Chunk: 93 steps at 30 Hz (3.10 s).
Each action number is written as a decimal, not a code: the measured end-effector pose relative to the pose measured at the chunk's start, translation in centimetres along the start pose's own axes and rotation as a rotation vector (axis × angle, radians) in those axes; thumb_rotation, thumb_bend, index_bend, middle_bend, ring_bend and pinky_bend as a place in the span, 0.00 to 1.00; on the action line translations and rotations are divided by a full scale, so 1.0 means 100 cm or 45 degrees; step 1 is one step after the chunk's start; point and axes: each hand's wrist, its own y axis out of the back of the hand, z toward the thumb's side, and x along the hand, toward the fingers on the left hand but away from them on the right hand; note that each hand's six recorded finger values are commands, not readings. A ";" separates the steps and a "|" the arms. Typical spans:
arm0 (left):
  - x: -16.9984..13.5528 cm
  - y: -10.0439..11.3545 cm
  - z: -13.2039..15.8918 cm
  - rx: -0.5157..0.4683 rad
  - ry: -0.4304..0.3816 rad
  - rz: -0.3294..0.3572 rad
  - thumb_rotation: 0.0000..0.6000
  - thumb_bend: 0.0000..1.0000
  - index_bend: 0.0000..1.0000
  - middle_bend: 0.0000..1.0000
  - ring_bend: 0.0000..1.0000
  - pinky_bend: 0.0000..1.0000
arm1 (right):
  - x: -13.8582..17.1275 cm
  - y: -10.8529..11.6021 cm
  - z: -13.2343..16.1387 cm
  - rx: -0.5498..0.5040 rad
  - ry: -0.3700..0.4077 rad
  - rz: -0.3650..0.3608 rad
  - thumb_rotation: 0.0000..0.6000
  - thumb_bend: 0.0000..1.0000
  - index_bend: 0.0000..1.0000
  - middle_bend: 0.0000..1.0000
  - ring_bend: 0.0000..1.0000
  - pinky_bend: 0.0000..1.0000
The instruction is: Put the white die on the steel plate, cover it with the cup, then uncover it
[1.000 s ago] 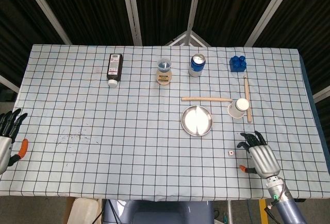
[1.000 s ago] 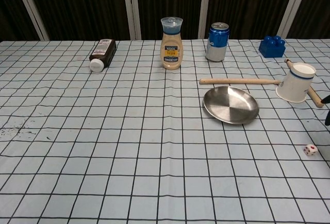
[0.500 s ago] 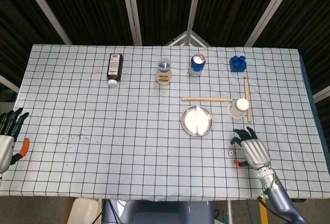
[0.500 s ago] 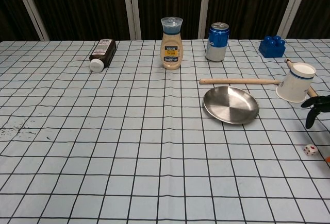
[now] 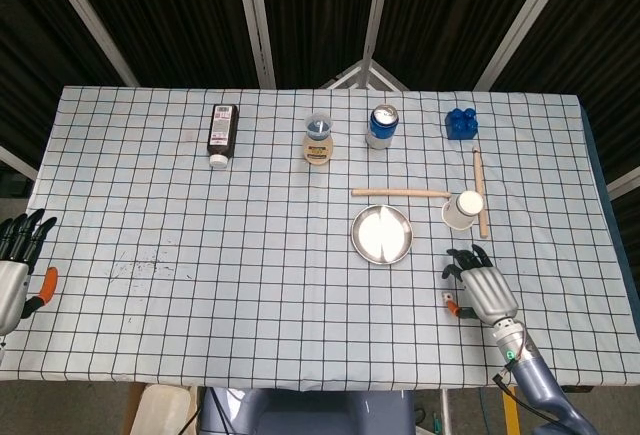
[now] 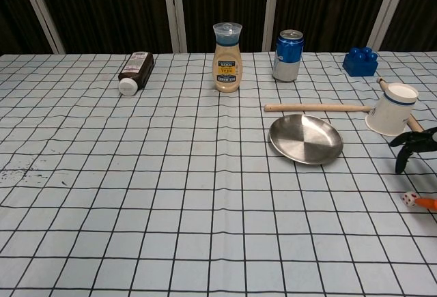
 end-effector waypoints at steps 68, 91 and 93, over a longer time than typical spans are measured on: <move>0.002 -0.007 0.003 0.040 0.009 -0.029 1.00 0.71 0.07 0.00 0.00 0.00 | -0.005 -0.013 -0.004 -0.003 -0.006 0.061 1.00 0.30 0.51 0.16 0.14 0.00; 0.002 -0.011 0.005 0.057 0.006 -0.045 1.00 0.71 0.07 0.00 0.00 0.00 | -0.001 -0.008 -0.012 -0.001 -0.032 0.057 1.00 0.30 0.51 0.16 0.14 0.00; 0.002 -0.010 0.005 0.057 0.006 -0.041 1.00 0.71 0.07 0.00 0.00 0.00 | -0.001 -0.008 -0.012 -0.001 -0.032 0.060 1.00 0.30 0.52 0.16 0.14 0.00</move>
